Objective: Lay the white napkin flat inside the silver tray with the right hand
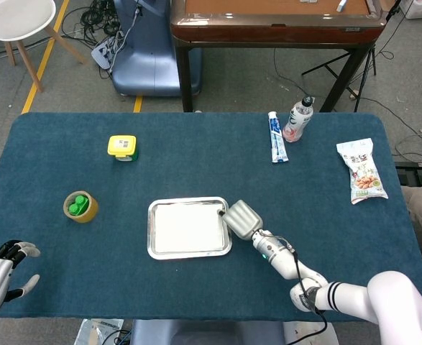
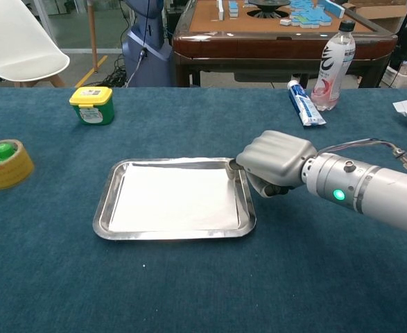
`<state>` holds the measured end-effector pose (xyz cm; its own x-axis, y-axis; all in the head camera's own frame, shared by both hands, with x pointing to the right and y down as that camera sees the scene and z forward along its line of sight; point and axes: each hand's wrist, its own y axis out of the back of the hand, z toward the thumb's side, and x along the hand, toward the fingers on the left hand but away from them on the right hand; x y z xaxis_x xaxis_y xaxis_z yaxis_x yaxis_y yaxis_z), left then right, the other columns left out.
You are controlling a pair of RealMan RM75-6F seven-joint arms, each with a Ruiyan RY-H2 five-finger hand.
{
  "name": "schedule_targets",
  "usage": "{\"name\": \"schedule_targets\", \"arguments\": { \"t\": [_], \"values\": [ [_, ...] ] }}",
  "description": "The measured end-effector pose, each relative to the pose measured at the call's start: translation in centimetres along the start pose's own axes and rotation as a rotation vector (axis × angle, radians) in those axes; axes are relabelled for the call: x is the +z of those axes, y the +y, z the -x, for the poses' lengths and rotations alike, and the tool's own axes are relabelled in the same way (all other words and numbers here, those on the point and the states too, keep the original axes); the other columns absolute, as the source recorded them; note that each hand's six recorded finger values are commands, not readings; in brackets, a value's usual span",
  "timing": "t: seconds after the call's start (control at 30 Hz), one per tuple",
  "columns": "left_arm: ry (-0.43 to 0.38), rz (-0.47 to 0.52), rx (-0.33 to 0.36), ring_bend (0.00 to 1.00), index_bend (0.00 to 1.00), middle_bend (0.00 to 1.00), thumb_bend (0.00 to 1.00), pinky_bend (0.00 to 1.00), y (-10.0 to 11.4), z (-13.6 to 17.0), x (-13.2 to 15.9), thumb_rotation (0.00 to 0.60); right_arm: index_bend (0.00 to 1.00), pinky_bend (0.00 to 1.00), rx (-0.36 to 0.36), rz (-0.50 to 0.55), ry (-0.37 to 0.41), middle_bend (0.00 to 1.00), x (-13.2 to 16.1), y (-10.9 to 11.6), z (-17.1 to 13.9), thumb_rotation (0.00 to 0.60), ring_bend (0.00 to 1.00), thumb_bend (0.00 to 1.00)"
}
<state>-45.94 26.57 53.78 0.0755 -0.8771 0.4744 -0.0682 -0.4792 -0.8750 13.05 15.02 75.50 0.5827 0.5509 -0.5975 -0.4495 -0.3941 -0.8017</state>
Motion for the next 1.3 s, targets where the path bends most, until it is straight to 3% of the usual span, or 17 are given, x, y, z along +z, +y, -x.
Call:
{"name": "schedule_targets", "arguments": {
  "t": [0.8,1.3],
  "values": [
    [0.001,0.000,-0.001,0.23,0.41,0.35,0.23,0.48,0.0,0.0,0.0,0.600,0.30,1.00,0.007,0.022,-0.008,1.00,0.4,0.0,0.8,0.600,0.92,1.00],
    [0.001,0.002,0.003,0.23,0.41,0.35,0.23,0.48,0.1,0.0,-0.1,0.600,0.30,1.00,-0.028,0.049,-0.004,1.00,0.8,1.0,0.9,0.600,0.92,1.00]
  ]
}}
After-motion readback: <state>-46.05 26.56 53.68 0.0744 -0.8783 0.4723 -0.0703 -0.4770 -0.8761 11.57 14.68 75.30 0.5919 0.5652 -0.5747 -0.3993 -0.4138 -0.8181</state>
